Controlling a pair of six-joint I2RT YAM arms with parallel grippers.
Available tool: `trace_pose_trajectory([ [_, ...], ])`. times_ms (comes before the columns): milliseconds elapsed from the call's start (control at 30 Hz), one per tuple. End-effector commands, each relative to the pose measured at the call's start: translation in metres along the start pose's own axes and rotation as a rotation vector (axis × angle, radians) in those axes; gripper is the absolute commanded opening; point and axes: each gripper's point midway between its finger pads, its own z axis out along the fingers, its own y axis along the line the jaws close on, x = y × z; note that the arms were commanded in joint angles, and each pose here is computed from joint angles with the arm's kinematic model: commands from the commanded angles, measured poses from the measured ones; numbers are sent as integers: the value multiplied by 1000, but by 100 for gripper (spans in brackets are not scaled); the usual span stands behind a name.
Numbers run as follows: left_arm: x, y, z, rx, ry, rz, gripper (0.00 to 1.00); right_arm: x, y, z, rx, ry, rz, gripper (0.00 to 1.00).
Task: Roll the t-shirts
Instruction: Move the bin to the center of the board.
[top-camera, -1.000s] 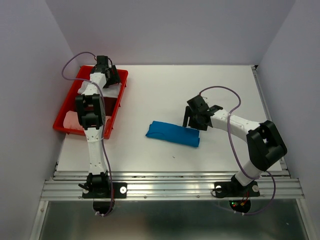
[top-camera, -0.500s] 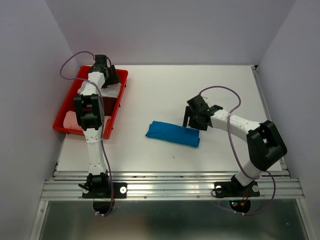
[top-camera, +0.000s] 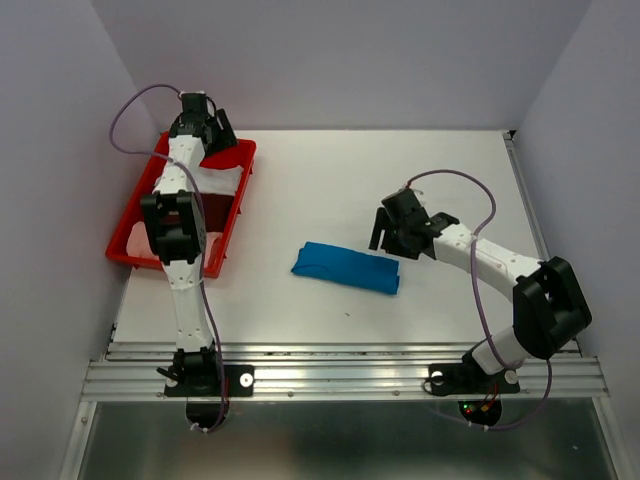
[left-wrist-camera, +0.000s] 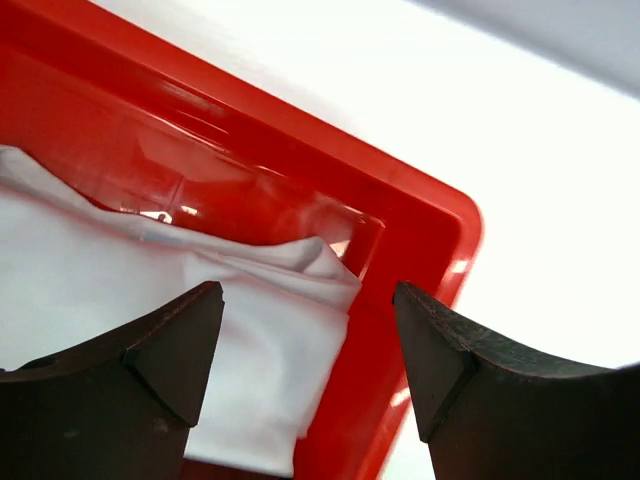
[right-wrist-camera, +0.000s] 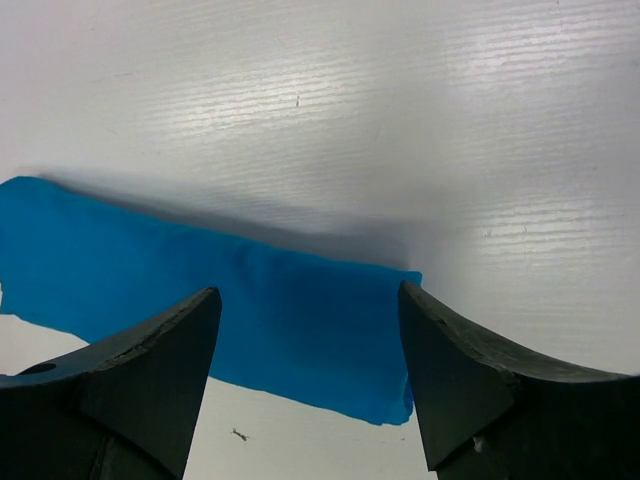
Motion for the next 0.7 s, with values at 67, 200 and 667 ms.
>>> trace_pose_trajectory([
  [67, -55, -52, -122, 125, -155, 69, 80, 3, 5, -3, -59, -15, 62, 77],
  [200, -18, -57, -148, 91, -110, 114, 80, 0, 4, -5, -67, -42, 72, 77],
  [667, 110, -4, -139, -130, 92, 171, 88, -6, 14, -5, -106, -46, 42, 77],
])
